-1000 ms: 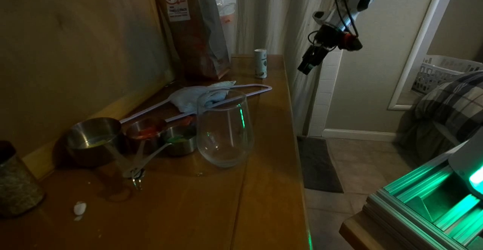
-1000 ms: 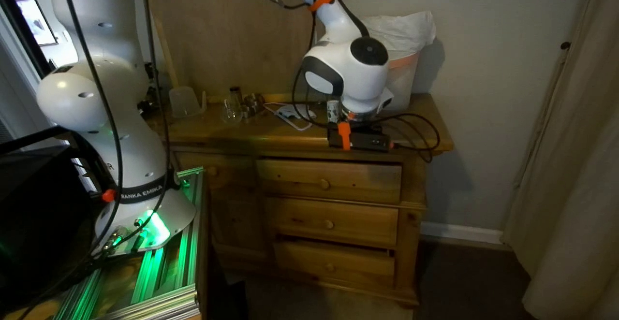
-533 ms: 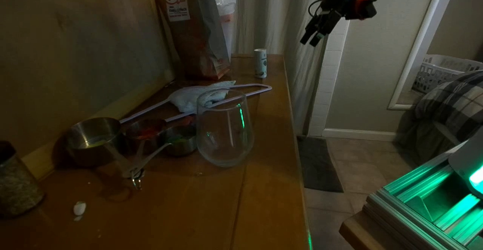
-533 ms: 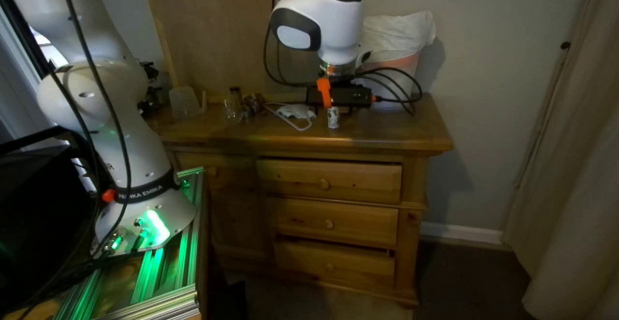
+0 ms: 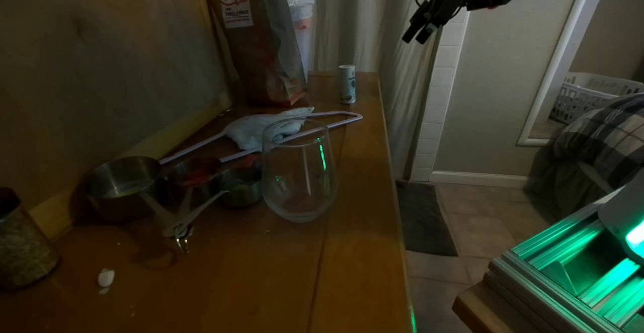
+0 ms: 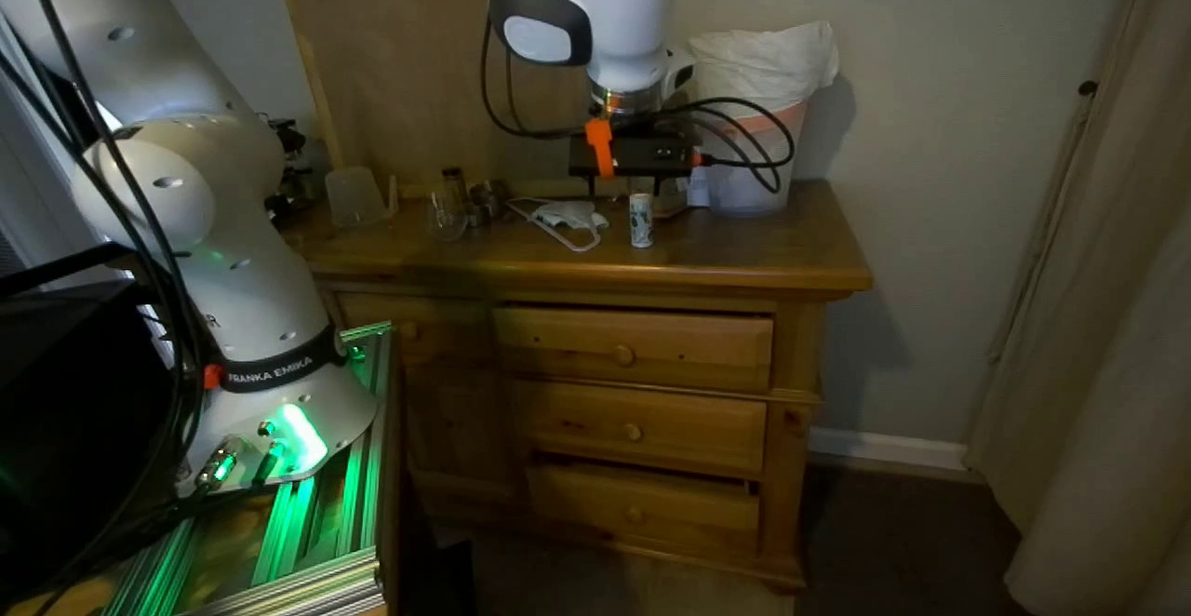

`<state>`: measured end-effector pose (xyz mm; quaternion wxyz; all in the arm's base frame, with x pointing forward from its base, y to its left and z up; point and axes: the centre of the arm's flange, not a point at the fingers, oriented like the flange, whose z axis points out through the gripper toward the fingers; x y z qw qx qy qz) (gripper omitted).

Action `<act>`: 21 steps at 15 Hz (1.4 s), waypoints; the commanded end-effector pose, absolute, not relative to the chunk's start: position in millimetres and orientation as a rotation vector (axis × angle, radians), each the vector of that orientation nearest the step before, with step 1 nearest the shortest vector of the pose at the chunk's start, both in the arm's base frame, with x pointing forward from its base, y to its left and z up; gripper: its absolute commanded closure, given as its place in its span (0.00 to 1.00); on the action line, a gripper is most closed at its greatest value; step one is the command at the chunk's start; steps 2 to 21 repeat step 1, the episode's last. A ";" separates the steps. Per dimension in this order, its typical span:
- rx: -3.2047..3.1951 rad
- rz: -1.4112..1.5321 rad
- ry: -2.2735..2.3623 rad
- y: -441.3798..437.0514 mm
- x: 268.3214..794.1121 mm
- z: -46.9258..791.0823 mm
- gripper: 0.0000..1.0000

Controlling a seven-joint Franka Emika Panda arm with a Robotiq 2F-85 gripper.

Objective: Open the top right drawer, remove the white container from the drawer, put it on the dresser and then close the drawer

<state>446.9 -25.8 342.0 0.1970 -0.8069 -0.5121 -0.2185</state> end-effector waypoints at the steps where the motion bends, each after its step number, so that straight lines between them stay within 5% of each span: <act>1: -2.259 -0.612 -1.434 -25.8 446.9 341.9 0.00; 21: -2.259 -0.612 -1.434 -25.8 446.9 341.9 0.00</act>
